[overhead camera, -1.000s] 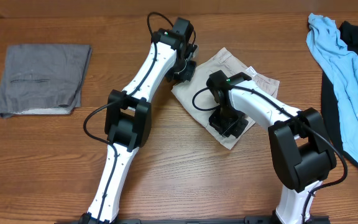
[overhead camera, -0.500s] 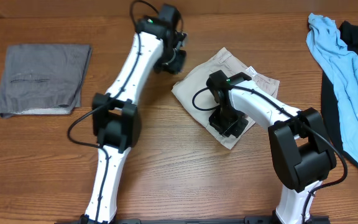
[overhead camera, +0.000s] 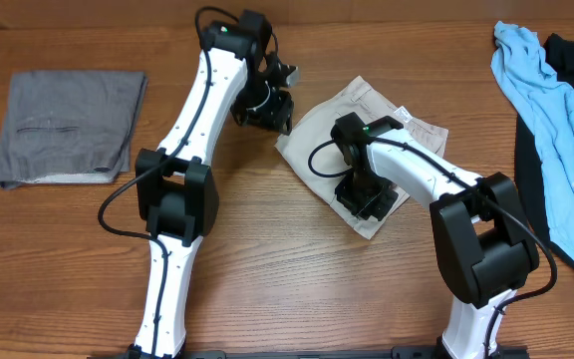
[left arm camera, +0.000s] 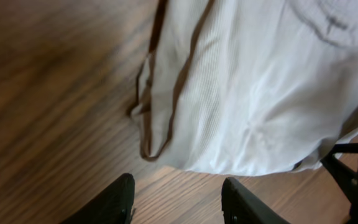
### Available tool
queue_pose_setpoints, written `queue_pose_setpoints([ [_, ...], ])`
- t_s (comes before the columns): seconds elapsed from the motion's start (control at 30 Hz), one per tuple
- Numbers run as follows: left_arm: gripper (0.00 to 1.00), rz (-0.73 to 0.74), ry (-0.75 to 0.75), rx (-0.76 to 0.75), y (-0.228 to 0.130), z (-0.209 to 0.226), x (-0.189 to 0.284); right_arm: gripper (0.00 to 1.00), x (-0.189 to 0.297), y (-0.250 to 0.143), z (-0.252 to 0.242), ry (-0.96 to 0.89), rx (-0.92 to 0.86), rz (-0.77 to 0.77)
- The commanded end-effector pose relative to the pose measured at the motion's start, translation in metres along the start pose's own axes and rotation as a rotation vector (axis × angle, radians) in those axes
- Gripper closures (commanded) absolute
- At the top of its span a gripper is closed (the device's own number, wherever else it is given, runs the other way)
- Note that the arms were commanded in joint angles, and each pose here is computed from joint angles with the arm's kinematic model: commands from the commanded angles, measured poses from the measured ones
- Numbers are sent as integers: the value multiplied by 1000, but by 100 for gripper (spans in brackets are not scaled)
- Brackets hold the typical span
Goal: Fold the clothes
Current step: 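Hold the folded bundle with both grippers pressing its left and center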
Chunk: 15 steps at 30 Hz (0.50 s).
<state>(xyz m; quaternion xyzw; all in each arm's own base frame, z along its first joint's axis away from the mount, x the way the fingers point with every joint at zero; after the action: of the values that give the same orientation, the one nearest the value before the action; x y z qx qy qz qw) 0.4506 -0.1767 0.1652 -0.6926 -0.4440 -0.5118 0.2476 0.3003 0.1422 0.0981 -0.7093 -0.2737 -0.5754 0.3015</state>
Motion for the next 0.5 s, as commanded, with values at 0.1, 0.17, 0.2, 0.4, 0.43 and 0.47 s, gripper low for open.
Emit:
queue_pose_setpoints([
  [0.1, 47, 57, -44, -5, -7, -5, -29, 92, -5, 6, -1, -22, -11, -36],
  [0.17, 46, 65, -49, 23, -9, -3, -36, 92, -5, 6, -1, -22, -11, -36],
  [0.2, 46, 70, -53, 32, -10, -2, -40, 92, -5, 6, -1, -22, -11, -36],
  [0.4, 41, 82, -56, 80, -14, 4, -60, 92, -5, 7, 0, -16, -11, -38],
  [0.43, 41, 82, -56, 86, -15, 4, -63, 92, -5, 7, 1, -14, -11, -39],
  [0.47, 42, 80, -55, 89, -15, 5, -66, 92, -5, 7, 1, -14, -11, -39],
])
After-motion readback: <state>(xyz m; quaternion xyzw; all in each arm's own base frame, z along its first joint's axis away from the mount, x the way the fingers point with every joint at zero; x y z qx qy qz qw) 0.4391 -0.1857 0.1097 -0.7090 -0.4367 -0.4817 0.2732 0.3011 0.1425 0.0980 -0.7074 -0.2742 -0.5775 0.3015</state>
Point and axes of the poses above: each gripper's point midway between its finger pads, its own x axis back along the fingers, its own z axis along the line the jaws close on, y = z × x, the point moved 9 cm from there along x, back along the fingers, and after that the axes turned 4 degrees about -x, right-handed, at the moved point
